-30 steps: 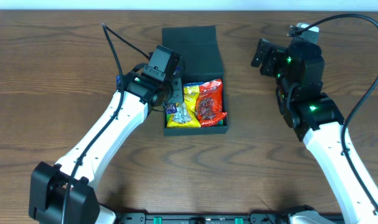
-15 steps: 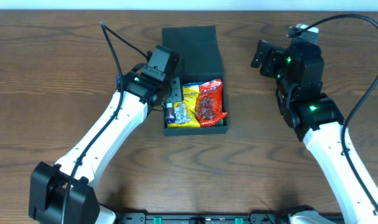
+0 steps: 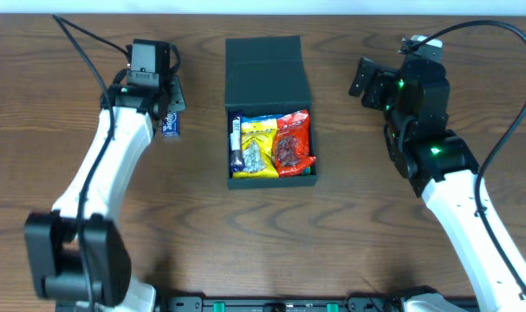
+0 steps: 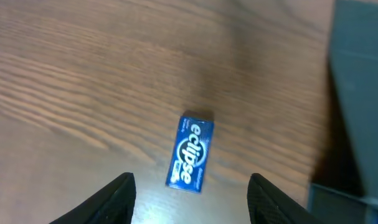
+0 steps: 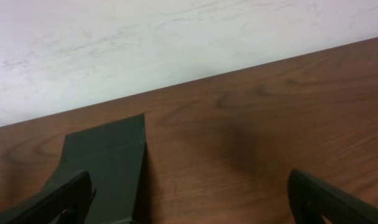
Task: Pack container
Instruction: 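Move the left gripper to the blue Eclipse tin and grasp it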
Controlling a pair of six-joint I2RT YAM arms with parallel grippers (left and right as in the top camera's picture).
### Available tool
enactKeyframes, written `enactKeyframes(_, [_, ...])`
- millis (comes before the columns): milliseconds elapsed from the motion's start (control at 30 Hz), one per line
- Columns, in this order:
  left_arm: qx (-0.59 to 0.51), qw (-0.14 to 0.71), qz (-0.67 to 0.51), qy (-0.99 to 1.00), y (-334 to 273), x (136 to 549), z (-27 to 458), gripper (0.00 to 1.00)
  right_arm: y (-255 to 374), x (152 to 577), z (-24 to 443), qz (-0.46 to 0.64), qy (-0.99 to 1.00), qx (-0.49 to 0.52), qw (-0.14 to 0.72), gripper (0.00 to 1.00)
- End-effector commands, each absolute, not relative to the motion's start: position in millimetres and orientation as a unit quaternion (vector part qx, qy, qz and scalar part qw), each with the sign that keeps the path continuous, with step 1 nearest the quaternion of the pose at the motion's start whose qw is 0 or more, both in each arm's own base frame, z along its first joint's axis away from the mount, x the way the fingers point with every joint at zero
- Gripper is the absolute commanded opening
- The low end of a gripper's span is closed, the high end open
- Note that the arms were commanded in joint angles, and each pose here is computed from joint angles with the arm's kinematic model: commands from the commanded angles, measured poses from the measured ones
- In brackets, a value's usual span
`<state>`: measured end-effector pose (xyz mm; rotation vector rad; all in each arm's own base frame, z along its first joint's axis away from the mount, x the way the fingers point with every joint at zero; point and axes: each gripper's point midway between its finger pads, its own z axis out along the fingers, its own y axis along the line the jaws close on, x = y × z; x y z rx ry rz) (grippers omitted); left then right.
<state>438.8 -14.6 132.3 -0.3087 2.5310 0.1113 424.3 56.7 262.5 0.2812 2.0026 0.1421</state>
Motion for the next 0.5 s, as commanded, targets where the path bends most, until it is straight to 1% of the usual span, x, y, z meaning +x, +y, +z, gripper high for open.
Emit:
enactKeyframes(0, [-0.078, 0.253, 0.055, 0.963, -16.5, 444.8, 94.3, 0.6, 51.2, 421.8, 272.0, 0.053, 0.832, 0.119, 0.539, 0.99])
enactKeyframes(167, [-0.08, 0.221, 0.063, 0.97, -11.3, 450.1, 51.6, 0.6, 51.2, 421.6, 271.5, 0.053, 0.833, 0.119, 0.538, 0.99])
enactKeyframes(333, [-0.09, 0.19, 0.066, 0.975, -0.8, 447.3, 21.3, 0.61, 51.2, 421.6, 271.6, 0.053, 0.833, 0.119, 0.538, 0.99])
enactKeyframes(467, [-0.094, 0.174, 0.045, 0.979, -1.0, 446.8, 2.6, 0.6, 51.2, 421.6, 271.6, 0.053, 0.833, 0.119, 0.538, 0.99])
